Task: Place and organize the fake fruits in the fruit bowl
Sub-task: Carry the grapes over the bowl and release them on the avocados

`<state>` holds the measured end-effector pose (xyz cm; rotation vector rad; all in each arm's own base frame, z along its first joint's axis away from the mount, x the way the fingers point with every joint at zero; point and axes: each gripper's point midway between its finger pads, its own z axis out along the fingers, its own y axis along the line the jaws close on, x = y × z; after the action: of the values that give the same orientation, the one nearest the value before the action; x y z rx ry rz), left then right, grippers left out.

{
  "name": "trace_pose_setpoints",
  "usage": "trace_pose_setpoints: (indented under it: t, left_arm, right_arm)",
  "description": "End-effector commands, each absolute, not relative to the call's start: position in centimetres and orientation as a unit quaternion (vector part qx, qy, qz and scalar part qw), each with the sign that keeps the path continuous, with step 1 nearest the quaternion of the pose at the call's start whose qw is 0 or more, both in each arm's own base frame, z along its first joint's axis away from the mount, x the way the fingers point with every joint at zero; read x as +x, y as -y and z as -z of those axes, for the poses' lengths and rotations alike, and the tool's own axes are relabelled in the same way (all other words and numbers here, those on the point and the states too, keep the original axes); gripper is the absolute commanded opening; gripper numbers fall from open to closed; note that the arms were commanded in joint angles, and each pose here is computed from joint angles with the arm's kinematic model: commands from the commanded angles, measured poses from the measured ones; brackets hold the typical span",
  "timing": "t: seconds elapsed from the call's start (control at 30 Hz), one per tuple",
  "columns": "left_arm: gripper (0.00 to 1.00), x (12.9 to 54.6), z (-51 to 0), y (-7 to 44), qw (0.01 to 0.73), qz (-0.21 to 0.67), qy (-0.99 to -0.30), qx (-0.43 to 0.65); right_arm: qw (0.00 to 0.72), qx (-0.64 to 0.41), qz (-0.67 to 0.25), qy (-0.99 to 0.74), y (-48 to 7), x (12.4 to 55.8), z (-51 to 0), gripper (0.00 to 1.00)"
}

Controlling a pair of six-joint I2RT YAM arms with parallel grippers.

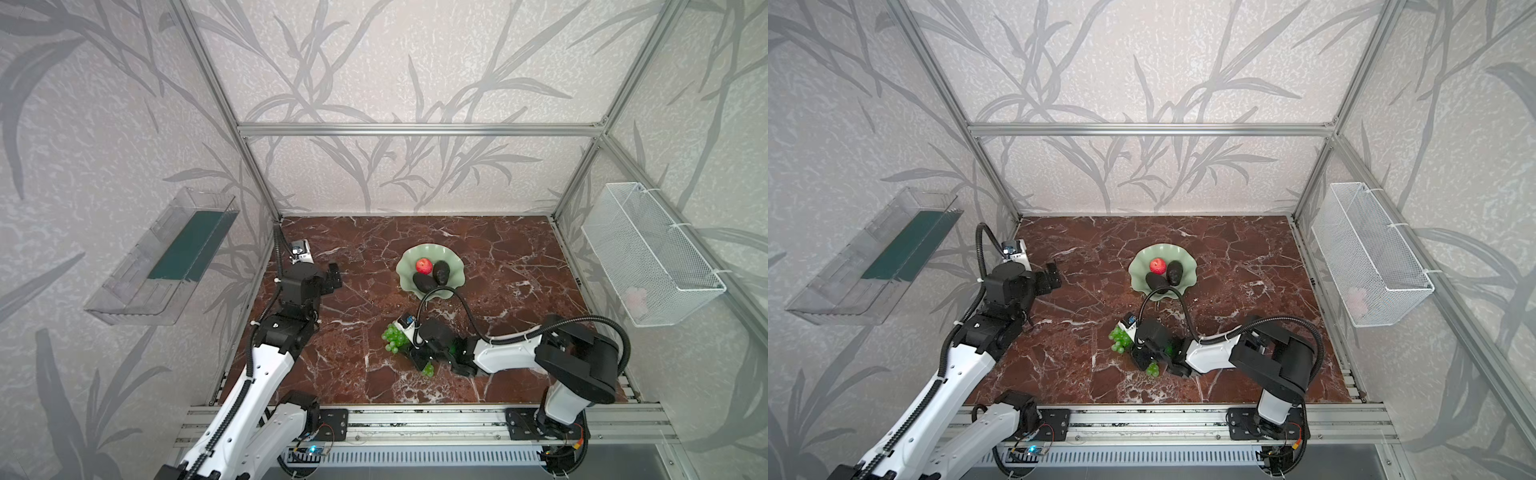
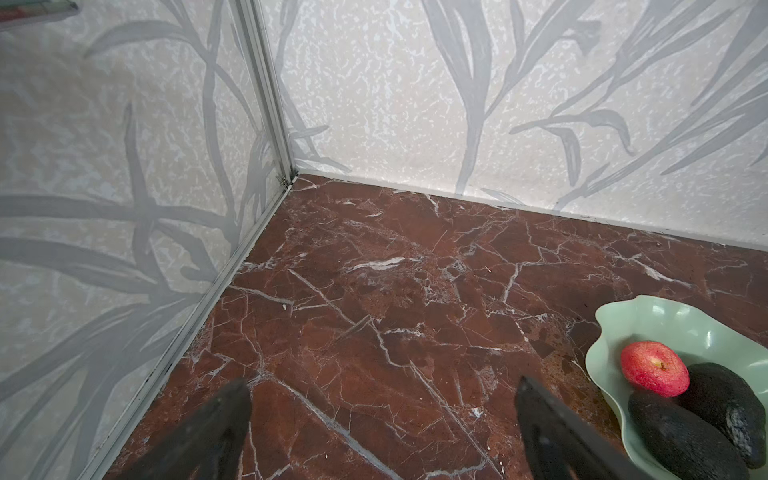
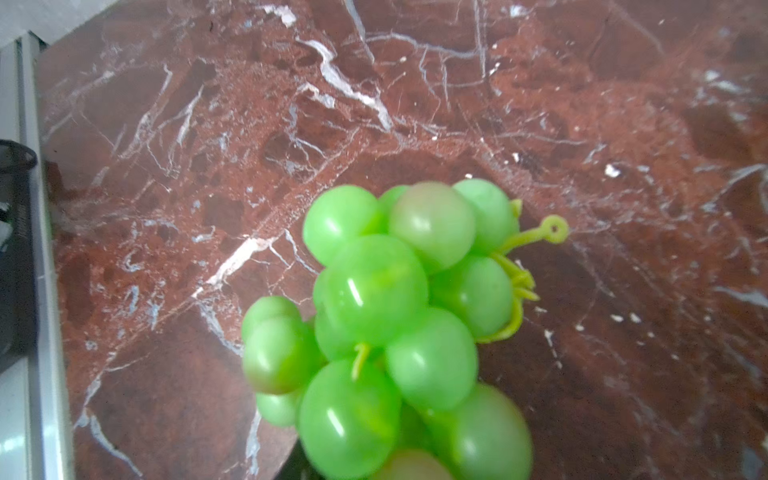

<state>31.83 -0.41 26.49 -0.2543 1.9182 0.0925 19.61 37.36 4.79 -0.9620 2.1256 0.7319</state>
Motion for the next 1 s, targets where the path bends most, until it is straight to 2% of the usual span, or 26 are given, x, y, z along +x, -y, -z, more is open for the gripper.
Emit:
trace_pose_setpoints:
  t: [0.0, 0.3, 0.5, 0.97]
  left_arm:
    - [0.99, 31.6, -26.5, 0.2, 0.568, -0.039, -0.814, -0.114]
    - [0.99, 31.6, -26.5, 0.2, 0.569, -0.037, -0.814, -0.114]
    - [0.99, 31.6, -26.7, 0.2, 0.571, -0.035, -0.812, -0.115]
    - [0.99, 31.6, -26.5, 0.2, 0.569, -0.034, -0.813, -0.115]
  right_arm:
    - [0.38, -0.357, -0.298, -0.799, -38.0, 20.3, -8.7, 0.26]
    - [0.414, -0.337, -0.289, -0.795, -36.9, 22.7, -15.6, 0.27]
    - [0.444, -0.288, -0.281, -0.8, -33.8, 28.0, -19.8, 0.28]
    - [0.442, -0.215, -0.25, -0.834, -29.3, 40.6, -18.1, 0.29]
